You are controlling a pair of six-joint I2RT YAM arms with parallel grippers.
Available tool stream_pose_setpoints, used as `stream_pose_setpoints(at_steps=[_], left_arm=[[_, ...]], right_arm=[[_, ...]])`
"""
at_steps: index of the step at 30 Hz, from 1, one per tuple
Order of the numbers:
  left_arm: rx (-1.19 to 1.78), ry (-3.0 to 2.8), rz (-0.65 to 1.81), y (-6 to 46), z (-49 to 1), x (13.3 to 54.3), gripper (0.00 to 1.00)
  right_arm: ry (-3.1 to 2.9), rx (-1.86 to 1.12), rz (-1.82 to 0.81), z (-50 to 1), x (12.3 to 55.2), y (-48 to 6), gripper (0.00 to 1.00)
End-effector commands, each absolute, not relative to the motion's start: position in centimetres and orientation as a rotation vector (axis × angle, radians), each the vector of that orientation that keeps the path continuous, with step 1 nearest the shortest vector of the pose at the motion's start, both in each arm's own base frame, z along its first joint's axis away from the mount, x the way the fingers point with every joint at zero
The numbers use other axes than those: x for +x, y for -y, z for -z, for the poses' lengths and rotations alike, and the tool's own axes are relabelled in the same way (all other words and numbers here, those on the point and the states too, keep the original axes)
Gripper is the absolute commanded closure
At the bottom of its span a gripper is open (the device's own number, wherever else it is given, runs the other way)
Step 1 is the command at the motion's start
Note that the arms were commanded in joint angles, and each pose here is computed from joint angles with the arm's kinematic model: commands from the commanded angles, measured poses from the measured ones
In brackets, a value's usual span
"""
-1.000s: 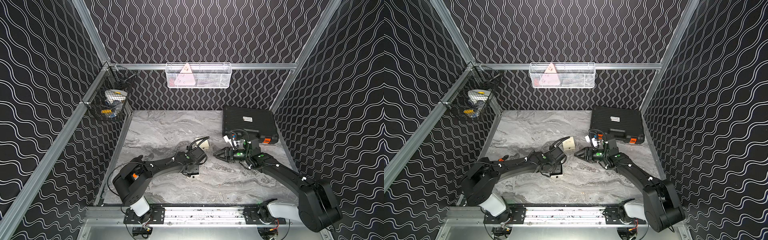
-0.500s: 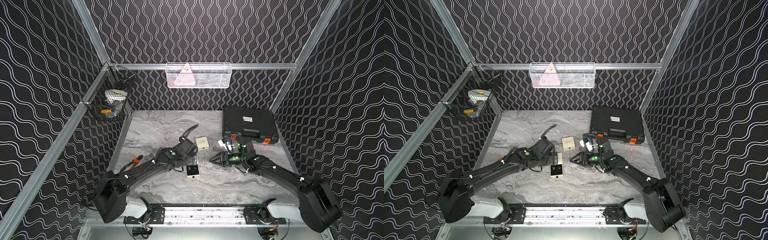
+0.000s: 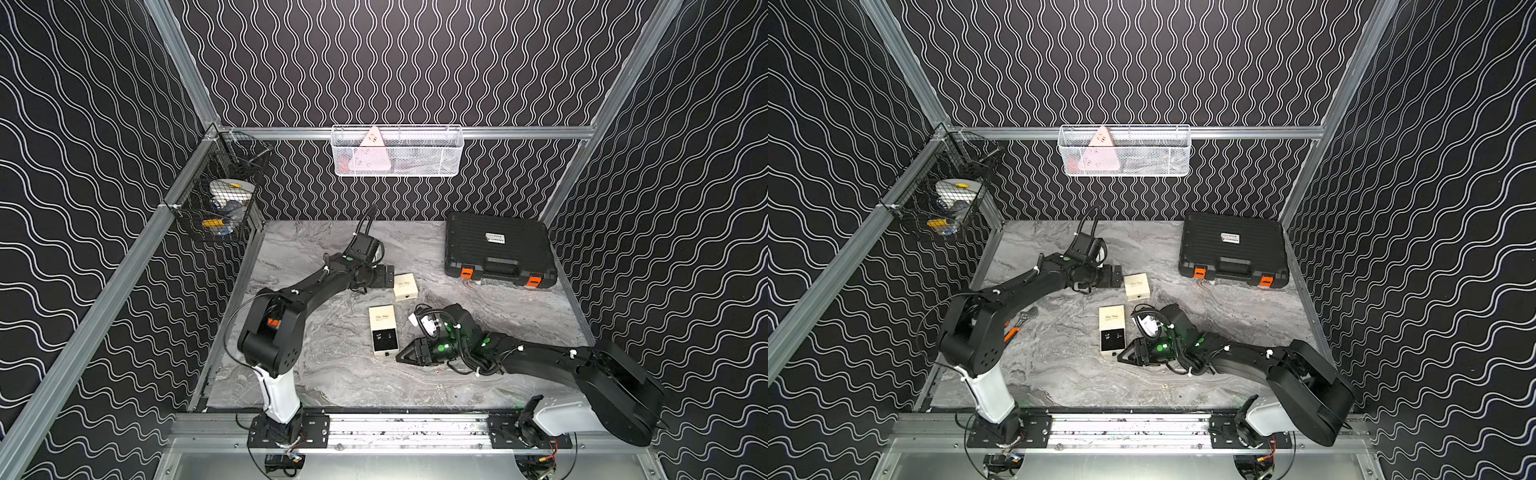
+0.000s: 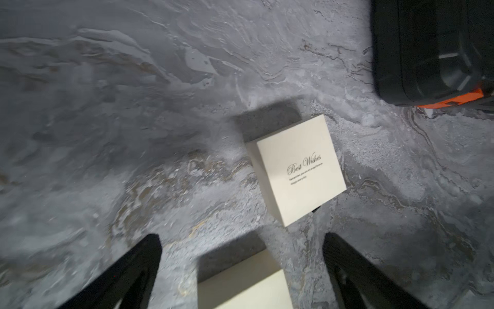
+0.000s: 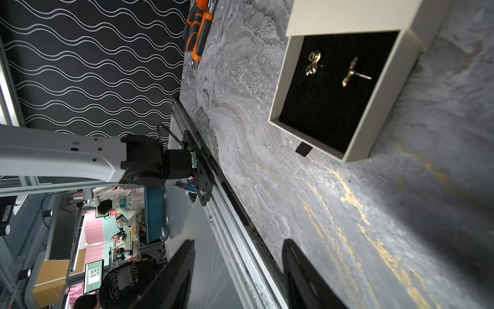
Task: Place the earrings into the drawer-style jewelry box
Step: Insert the earring into the inner lining, then close the drawer of the jewelry box.
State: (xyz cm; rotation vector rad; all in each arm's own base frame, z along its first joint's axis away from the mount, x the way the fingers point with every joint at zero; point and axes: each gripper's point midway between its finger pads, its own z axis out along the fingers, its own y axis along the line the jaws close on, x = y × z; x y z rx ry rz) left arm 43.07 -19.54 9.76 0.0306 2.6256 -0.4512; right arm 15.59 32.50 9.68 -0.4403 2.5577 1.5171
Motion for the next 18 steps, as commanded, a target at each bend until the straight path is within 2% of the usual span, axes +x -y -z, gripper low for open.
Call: stream_pose_setpoints(at_steps=[1,5,18], left_arm=[[0.115,-2.652,0.586,21.2,-8.7,43.5,0.01],[0.131,-2.700,0.691,22.3,-6.9,42.6,0.02],[0.090,-2.755,0.706,21.4,-5.6,39.4,0.02]], right_arm=[[-2.507,-0.403,-1.536,-9.7,16.4,-33.2,0.44],[-2.511,-0.367,-1.575,-8.4,16.2,-33.5,0.44],[-2.526,-0.353,-1.601,-6.5,17.1,-34.6,0.45]])
